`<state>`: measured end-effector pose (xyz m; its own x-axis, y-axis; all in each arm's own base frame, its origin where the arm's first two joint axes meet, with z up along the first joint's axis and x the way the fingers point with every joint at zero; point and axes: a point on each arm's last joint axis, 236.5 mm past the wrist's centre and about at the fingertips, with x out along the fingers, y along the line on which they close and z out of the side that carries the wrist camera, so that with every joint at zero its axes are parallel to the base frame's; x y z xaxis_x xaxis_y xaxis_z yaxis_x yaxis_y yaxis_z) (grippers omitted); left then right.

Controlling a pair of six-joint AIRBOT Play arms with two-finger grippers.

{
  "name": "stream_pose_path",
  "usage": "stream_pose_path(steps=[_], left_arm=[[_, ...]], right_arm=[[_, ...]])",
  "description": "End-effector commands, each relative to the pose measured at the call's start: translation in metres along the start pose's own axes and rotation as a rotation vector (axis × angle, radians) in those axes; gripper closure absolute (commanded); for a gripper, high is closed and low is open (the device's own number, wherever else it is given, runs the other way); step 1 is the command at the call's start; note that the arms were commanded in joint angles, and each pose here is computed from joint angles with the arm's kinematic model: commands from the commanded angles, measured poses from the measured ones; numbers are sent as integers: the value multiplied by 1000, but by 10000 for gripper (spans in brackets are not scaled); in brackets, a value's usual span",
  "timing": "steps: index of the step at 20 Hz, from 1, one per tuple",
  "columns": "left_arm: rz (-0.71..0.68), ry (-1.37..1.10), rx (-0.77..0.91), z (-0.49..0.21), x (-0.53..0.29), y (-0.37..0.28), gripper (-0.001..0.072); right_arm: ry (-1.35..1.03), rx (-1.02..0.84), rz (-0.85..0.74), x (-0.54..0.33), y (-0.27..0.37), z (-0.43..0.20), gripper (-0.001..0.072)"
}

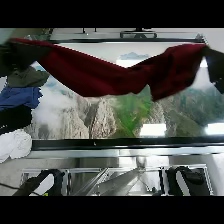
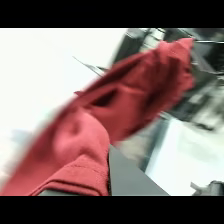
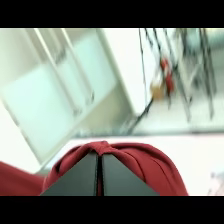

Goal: Fold the shirts.

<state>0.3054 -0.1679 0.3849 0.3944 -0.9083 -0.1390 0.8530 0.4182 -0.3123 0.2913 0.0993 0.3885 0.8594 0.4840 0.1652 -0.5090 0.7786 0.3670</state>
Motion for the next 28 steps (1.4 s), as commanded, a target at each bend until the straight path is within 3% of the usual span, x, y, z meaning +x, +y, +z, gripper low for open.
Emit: stream_pose_path(steps=[1, 3, 6, 10, 11, 12, 13, 15, 19, 23, 28], left_arm=[[201, -20, 117, 17, -32, -15, 684], [232, 13, 35, -8, -30, 11, 684], [172, 91, -166, -69, -1, 70, 683], [220, 136, -325, -151, 53, 188, 686], [263, 139, -382, -174, 66, 222, 633], [290, 148, -422, -191, 75, 247, 319], [292, 164, -454, -205, 81, 266, -12], [288, 241, -467, -222, 73, 290, 7], [390, 501, -686, -265, 8, 293, 8], [309, 682, -920, -330, -9, 224, 8], [322, 798, -1119, -442, -8, 129, 9]], right_arm=[[-29, -41, -3, -16, 12, 12, 695], [89, 35, 8, 5, -8, -20, 695], [278, 188, -26, 44, -65, -86, 695], [499, 400, -173, 80, -170, -201, 692], [537, 435, -233, 85, -203, -233, 643], [559, 464, -293, 88, -231, -258, 425], [581, 498, -334, 87, -255, -277, 270], [600, 508, -333, 80, -278, -279, 258], [651, 488, -304, 30, -290, -245, 257], [852, 513, -439, -37, -306, -278, 248], [1012, 555, -362, -36, -267, -355, 248]])
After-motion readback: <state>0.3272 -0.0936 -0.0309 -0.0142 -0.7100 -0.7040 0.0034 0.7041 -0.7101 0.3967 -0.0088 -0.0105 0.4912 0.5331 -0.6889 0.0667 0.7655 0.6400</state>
